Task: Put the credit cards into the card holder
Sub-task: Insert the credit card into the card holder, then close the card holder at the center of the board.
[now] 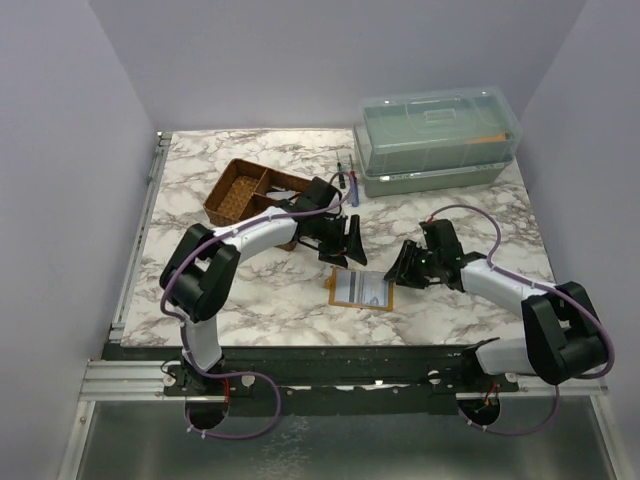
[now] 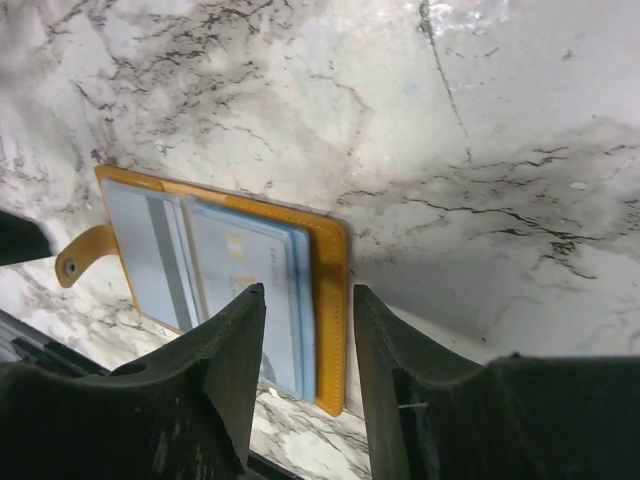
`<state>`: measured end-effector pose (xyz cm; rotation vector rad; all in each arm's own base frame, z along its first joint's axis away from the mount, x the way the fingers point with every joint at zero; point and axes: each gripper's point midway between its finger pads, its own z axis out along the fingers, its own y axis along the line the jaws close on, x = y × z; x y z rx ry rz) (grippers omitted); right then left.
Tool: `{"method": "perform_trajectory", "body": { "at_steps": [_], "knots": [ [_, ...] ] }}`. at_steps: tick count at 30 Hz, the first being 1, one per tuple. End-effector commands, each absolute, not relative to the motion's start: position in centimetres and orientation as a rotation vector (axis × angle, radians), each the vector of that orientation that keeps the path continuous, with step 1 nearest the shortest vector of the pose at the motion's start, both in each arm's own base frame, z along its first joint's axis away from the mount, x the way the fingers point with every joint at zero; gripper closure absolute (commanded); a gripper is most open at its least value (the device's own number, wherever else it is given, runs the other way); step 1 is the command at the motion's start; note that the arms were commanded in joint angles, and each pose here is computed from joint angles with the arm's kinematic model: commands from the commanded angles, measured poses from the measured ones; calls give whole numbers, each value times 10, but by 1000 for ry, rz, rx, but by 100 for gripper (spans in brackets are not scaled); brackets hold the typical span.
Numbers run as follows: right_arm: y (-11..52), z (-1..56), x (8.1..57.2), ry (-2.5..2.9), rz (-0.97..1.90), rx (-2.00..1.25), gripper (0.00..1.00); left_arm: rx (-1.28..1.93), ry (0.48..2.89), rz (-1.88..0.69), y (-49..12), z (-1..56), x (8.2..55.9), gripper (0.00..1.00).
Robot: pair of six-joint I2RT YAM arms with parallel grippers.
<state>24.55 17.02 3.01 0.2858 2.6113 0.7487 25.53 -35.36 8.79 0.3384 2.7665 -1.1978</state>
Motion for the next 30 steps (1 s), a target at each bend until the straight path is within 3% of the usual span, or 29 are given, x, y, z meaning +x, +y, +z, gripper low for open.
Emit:
{"method": "perform_trajectory", "body": {
  "at_steps": [1, 11, 16, 22, 30],
  "knots": [
    [160, 31, 239, 2645, 664, 251, 54, 430, 2712, -1139, -334, 116, 251, 32],
    [167, 32, 224, 2650, 767, 368, 41, 438, 2842, -867, -297, 62, 248, 32],
    [177, 30, 221, 2672, 847, 390, 41, 416, 2895, -773, -279, 35, 237, 39],
    [180, 11, 204, 2773, 868, 393, 40, 313, 2910, -884, -284, 24, 223, 52],
    [187, 2, 190, 2782, 901, 377, 40, 283, 2854, -1022, -299, 32, 223, 62]
  ]
}}
